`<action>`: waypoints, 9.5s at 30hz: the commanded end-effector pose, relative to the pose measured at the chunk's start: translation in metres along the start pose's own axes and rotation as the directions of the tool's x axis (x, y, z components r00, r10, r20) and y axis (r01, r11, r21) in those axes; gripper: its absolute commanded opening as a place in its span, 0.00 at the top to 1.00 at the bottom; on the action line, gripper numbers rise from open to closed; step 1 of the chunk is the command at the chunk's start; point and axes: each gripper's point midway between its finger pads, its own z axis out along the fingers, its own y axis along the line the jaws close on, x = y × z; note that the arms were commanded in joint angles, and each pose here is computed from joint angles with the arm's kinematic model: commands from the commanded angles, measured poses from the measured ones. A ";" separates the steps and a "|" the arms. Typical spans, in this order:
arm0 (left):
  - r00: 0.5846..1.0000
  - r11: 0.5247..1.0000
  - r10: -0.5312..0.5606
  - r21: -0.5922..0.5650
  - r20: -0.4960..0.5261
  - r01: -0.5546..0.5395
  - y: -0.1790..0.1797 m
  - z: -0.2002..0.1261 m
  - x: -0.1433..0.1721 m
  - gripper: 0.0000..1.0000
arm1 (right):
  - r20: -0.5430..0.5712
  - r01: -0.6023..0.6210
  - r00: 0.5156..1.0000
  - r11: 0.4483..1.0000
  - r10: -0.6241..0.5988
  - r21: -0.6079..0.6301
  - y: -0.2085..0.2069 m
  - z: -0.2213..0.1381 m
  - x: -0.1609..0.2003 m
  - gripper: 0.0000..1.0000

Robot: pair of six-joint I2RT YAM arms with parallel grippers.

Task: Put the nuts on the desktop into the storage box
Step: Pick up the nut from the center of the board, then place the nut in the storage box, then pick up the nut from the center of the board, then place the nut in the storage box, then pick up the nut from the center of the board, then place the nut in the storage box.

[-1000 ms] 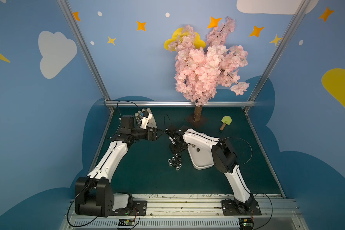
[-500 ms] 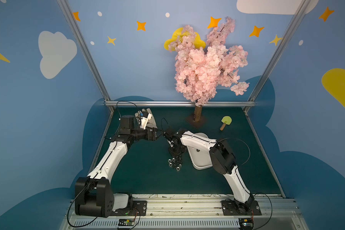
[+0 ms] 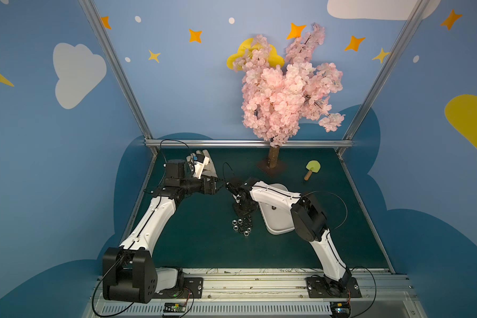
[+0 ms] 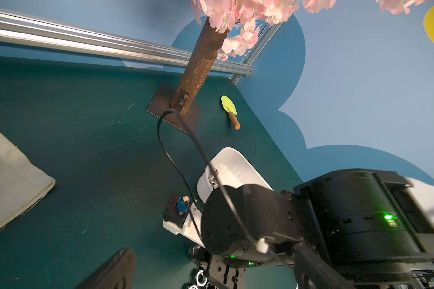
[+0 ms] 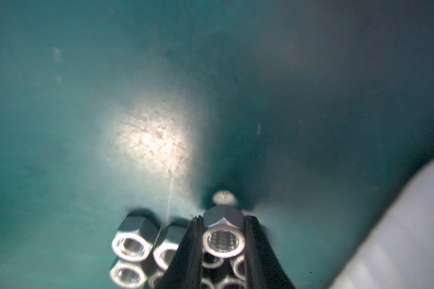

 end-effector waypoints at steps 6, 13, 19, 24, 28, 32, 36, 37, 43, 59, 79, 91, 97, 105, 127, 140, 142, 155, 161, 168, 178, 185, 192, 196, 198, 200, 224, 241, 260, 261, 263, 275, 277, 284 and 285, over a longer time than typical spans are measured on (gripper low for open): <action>1.000 1.000 0.016 0.020 0.013 -0.016 -0.003 0.000 0.000 0.00 | 0.290 -0.196 0.939 0.980 0.183 0.017 -0.080 -0.112 -0.015 0.81; 0.999 1.000 0.026 0.003 -0.021 -0.026 -0.002 0.007 0.006 0.00 | 0.167 -0.328 0.935 0.943 0.314 0.060 -0.155 -0.087 0.029 0.81; 0.999 1.000 0.030 -0.004 -0.027 -0.030 -0.001 0.008 0.008 0.00 | 0.060 -0.340 0.940 0.936 0.336 0.088 -0.176 -0.053 0.039 0.81; 0.999 0.999 0.039 -0.015 -0.035 -0.040 -0.002 0.008 0.009 0.00 | 0.010 -0.326 0.945 0.942 0.327 0.082 -0.175 -0.029 0.030 0.80; 0.998 0.999 0.044 -0.022 -0.033 -0.045 -0.001 0.007 0.008 0.00 | -0.018 -0.314 0.948 0.946 0.317 0.085 -0.174 -0.013 0.022 0.80; 0.999 0.999 0.037 -0.017 -0.038 -0.037 0.000 0.009 0.009 0.00 | -0.040 -0.305 0.950 0.948 0.309 0.086 -0.171 -0.001 0.018 0.76; 0.998 0.999 0.044 -0.024 -0.039 -0.045 0.000 0.009 0.009 0.00 | -0.046 -0.290 0.954 0.953 0.295 0.086 -0.166 0.002 0.013 0.68; 0.998 0.999 0.044 -0.029 -0.038 -0.045 0.001 0.008 0.008 0.00 | -0.039 -0.288 0.956 0.954 0.292 0.086 -0.166 -0.001 0.011 0.66; 0.998 0.999 0.039 -0.026 -0.041 -0.040 0.003 0.010 0.008 0.00 | 0.028 -0.283 0.959 0.956 0.282 0.079 -0.162 -0.029 0.001 0.54; 0.998 0.998 0.054 -0.016 -0.028 -0.055 -0.001 0.008 0.008 0.00 | 0.196 0.071 0.980 0.981 -0.035 -0.180 -0.022 -0.093 0.010 0.48; 0.998 0.997 0.059 -0.045 -0.017 -0.060 0.002 0.006 0.007 0.00 | -0.099 -0.001 0.995 1.000 0.000 -0.008 -0.016 0.004 0.026 0.53; 0.998 0.997 0.061 -0.043 -0.011 -0.061 0.001 0.006 0.007 0.00 | -0.167 -0.005 0.986 1.000 0.009 0.024 -0.021 0.021 0.048 0.57; 0.998 0.996 0.066 -0.051 -0.012 -0.066 0.001 0.004 0.007 0.00 | -0.183 0.005 0.983 1.000 0.000 0.025 -0.017 0.026 0.054 0.61; 0.998 0.997 0.065 -0.045 -0.010 -0.065 0.001 0.005 0.005 0.00 | -0.067 0.012 0.998 1.000 -0.011 0.018 -0.016 -0.006 0.029 0.83; 0.998 0.996 0.068 -0.055 -0.001 -0.068 0.003 0.005 0.002 0.00 | -0.006 -0.222 0.975 0.974 0.223 0.041 -0.125 -0.052 0.053 0.82; 0.998 0.995 0.069 -0.078 -0.007 -0.069 0.006 0.003 0.004 0.00 | -0.103 -0.191 0.976 0.981 0.194 0.036 -0.111 -0.006 0.041 0.81; 0.997 0.994 0.071 -0.079 -0.007 -0.071 0.006 0.004 0.004 0.00 | -0.115 -0.188 0.975 0.981 0.193 0.047 -0.114 -0.001 0.041 0.80; 0.998 0.995 0.065 -0.080 -0.012 -0.066 0.006 0.004 0.006 0.00 | -0.080 -0.200 0.975 0.973 0.209 0.113 -0.139 -0.006 0.023 0.59; 0.998 0.995 0.064 -0.082 -0.013 -0.065 0.007 0.004 0.006 0.00 | 0.028 -0.192 0.981 0.977 0.190 0.096 -0.133 -0.047 0.010 0.48; 0.998 0.993 0.067 -0.100 -0.006 -0.068 0.008 0.002 0.005 0.00 | 0.164 -0.072 0.984 0.997 0.076 -0.027 -0.082 -0.097 -0.008 0.48; 0.997 0.979 0.065 -0.197 0.029 -0.058 0.018 -0.008 -0.001 0.00 | 0.100 0.112 0.990 0.983 -0.098 -0.145 0.015 -0.057 -0.002 0.48; 0.993 0.967 0.059 -0.251 0.100 -0.032 0.024 -0.026 -0.012 0.00 | 0.050 0.179 0.984 0.968 -0.172 -0.176 0.053 -0.026 0.003 0.47; 0.994 0.975 0.047 -0.221 0.099 -0.025 0.021 -0.025 -0.012 0.00 | -0.013 0.223 0.974 0.963 -0.228 -0.152 0.067 0.002 0.015 0.46; 0.993 0.975 0.055 -0.221 0.102 -0.031 0.020 -0.026 -0.014 0.00 | -0.035 0.246 0.967 0.959 -0.253 -0.138 0.071 0.013 0.020 0.47; 0.993 0.975 0.058 -0.221 0.105 -0.033 0.020 -0.027 -0.015 0.00 | -0.050 0.257 0.963 0.957 -0.265 -0.132 0.073 0.017 0.023 0.48; 0.993 0.975 0.058 -0.220 0.105 -0.033 0.020 -0.026 -0.014 0.00 | -0.063 0.268 0.959 0.956 -0.277 -0.118 0.073 0.021 0.026 0.49; 0.989 0.972 0.073 -0.233 0.126 -0.042 0.018 -0.031 -0.016 0.00 | 0.218 0.125 0.972 0.982 -0.092 -0.143 0.035 -0.069 -0.036 0.83; 0.995 0.987 0.072 -0.145 0.063 -0.062 0.011 -0.010 -0.004 0.00 | 0.124 -0.194 0.973 0.981 0.196 -0.024 -0.126 -0.078 0.046 0.84; 0.997 0.986 0.069 -0.155 0.042 -0.062 0.016 -0.006 0.000 0.00 | -0.066 -0.246 0.966 0.968 0.249 0.049 -0.157 -0.003 0.049 0.83; 0.997 0.986 0.069 -0.155 0.041 -0.062 0.016 -0.006 0.000 0.00 | -0.064 -0.244 0.967 0.968 0.247 0.052 -0.158 -0.002 0.046 0.82; 0.997 0.986 0.068 -0.156 0.041 -0.061 0.016 -0.006 0.000 0.00 | -0.061 -0.242 0.967 0.968 0.246 0.062 -0.159 -0.002 0.039 0.79; 0.996 0.985 0.072 -0.160 0.043 -0.064 0.016 -0.006 -0.002 0.00 | 0.055 -0.236 0.971 0.971 0.233 0.045 -0.154 -0.053 0.018 0.50; 0.996 0.984 0.074 -0.163 0.043 -0.067 0.016 -0.007 -0.002 0.00 | 0.102 -0.211 0.973 0.977 0.209 0.015 -0.141 -0.073 0.015 0.50; 0.995 0.973 0.070 -0.222 0.065 -0.054 0.023 -0.013 -0.005 0.00 | 0.214 0.006 0.977 0.991 0.023 -0.136 -0.050 -0.110 0.009 0.50; 0.995 0.971 0.073 -0.232 0.070 -0.055 0.024 -0.014 -0.005 0.00 | 0.212 0.035 0.977 0.987 0.000 -0.159 -0.036 -0.109 0.010 0.50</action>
